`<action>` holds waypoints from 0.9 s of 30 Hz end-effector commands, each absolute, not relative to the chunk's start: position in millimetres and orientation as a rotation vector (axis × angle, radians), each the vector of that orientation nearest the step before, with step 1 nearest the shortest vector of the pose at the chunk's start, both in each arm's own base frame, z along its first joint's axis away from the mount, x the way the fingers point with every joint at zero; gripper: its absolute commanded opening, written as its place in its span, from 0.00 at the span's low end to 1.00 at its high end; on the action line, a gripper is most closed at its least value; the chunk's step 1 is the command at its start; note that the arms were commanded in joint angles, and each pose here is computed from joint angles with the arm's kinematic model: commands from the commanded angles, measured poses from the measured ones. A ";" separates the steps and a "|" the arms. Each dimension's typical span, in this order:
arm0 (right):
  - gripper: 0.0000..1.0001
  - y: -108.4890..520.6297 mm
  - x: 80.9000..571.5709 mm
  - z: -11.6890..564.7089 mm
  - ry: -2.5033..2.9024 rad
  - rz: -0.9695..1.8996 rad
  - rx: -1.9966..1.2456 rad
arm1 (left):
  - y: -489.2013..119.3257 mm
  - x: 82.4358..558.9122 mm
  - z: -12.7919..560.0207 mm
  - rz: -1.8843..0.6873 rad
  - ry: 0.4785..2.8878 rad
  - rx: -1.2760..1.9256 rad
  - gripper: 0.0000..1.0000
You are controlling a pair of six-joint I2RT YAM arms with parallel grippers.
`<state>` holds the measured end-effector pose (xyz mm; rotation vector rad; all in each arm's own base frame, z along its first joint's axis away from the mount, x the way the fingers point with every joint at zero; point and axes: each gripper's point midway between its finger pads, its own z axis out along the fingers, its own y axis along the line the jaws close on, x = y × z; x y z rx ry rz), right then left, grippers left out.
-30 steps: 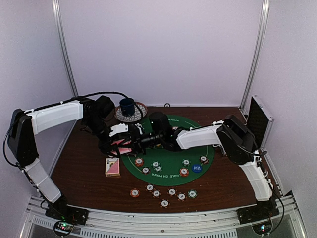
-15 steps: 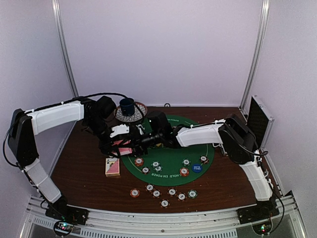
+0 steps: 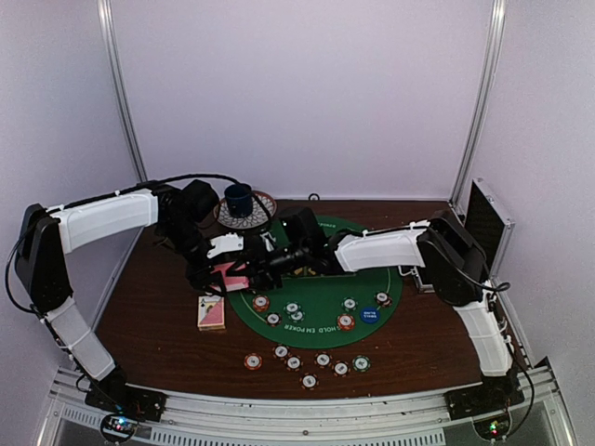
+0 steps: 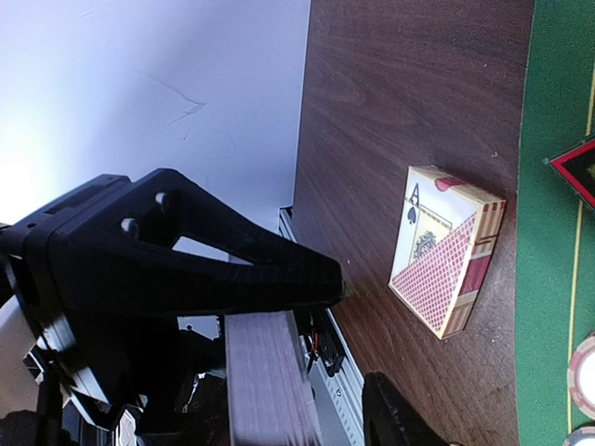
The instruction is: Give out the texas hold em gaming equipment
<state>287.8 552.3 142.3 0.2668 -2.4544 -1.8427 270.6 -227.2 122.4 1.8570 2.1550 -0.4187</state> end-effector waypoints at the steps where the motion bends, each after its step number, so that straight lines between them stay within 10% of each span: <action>1: 0.44 531.7 303.3 145.3 -2.544 -1.813 0.200 | -229.1 271.3 141.9 -0.396 2.099 1.860 0.16; 27: 0.30 521.3 291.6 182.6 -2.485 -1.893 0.240 | -221.1 278.1 129.8 -0.316 2.146 1.854 0.06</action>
